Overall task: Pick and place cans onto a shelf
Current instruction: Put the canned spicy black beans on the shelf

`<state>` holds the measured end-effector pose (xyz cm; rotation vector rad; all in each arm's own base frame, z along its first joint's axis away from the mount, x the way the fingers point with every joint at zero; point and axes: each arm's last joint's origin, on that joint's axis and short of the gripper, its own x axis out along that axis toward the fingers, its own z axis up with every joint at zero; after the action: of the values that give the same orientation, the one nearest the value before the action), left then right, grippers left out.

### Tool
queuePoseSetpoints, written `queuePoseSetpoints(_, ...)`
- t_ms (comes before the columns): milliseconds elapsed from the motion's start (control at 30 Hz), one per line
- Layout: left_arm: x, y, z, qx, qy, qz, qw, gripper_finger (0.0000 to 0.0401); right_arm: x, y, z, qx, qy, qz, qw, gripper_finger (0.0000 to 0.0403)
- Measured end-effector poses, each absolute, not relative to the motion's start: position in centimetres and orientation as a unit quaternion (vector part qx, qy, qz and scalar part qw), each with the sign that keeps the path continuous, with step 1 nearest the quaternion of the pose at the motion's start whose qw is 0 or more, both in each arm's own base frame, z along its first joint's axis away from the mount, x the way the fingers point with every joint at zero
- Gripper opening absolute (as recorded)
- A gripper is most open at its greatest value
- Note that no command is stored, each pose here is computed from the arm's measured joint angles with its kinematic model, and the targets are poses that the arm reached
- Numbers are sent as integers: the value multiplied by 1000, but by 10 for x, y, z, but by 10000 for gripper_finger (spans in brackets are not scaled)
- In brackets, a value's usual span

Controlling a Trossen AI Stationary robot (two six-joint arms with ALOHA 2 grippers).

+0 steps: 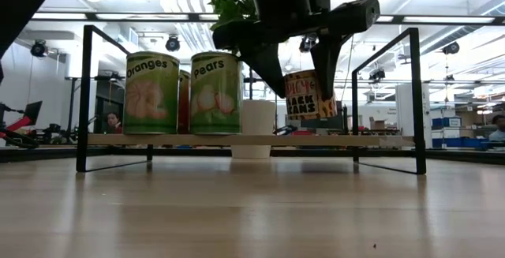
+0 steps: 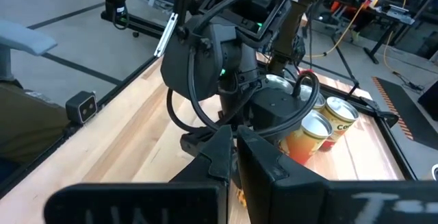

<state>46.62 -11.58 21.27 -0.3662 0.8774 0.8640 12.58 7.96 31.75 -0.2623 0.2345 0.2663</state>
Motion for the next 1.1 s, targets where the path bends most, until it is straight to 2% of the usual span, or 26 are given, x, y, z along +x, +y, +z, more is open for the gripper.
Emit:
queuePoseSetpoints(800, 469, -110, 213, -174, 405, 403, 802, 278, 126, 80, 317, -127, 118, 131, 976, 12)
queuePoseSetpoints(1100, 469, -109, 213, -177, 406, 402, 801, 305, 126, 80, 317, -127, 118, 131, 976, 13)
